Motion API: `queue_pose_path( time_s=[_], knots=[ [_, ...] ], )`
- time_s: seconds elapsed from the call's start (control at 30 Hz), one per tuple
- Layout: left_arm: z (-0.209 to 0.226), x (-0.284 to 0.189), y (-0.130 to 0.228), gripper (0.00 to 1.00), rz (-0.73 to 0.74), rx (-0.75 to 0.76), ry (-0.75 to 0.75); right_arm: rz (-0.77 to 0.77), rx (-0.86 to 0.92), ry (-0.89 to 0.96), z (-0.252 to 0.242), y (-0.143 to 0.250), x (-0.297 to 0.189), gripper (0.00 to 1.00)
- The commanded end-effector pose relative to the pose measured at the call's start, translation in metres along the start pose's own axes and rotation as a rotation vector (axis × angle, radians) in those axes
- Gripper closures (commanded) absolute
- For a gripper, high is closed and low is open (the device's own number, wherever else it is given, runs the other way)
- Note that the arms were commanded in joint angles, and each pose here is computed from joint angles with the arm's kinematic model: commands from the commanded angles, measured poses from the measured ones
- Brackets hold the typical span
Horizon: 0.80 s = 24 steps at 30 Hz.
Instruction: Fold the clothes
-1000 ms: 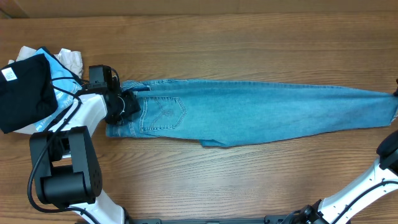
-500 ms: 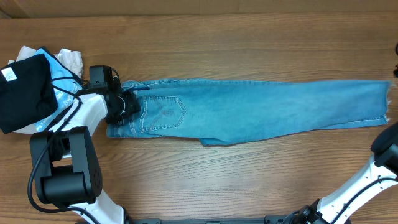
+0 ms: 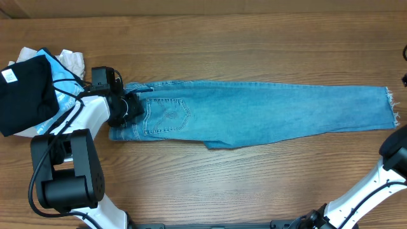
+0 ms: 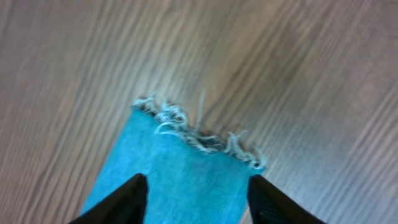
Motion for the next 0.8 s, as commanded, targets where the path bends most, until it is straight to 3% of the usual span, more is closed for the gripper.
queue_pose_path(
  time_s=[0.0, 0.1, 0.27, 0.77],
  knots=[
    [0.022, 0.019, 0.011, 0.44, 0.05, -0.047, -0.117, 0.03, 0.021, 0.053, -0.019, 0.007, 0.006, 0.39],
    [0.022, 0.019, 0.011, 0.44, 0.05, -0.048, -0.117, 0.111, 0.027, 0.036, -0.03, 0.022, 0.025, 0.32],
    [0.022, 0.019, 0.011, 0.43, 0.049, -0.047, -0.117, 0.196, 0.034, -0.035, -0.043, 0.04, 0.053, 0.27],
    [0.022, 0.019, 0.011, 0.44, 0.05, -0.048, -0.117, 0.221, 0.017, -0.249, -0.031, 0.056, 0.083, 0.23]
  ],
)
Point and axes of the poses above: each gripper's point midway between its finger pads, its own x axis out along the fingers, its own z axis along the line the jaws close on, y = z × x, the point moved 8 cm from there along -x, back along the fingers, and after that the axes turned 8 degrees about -x, right-handed, at the moved point
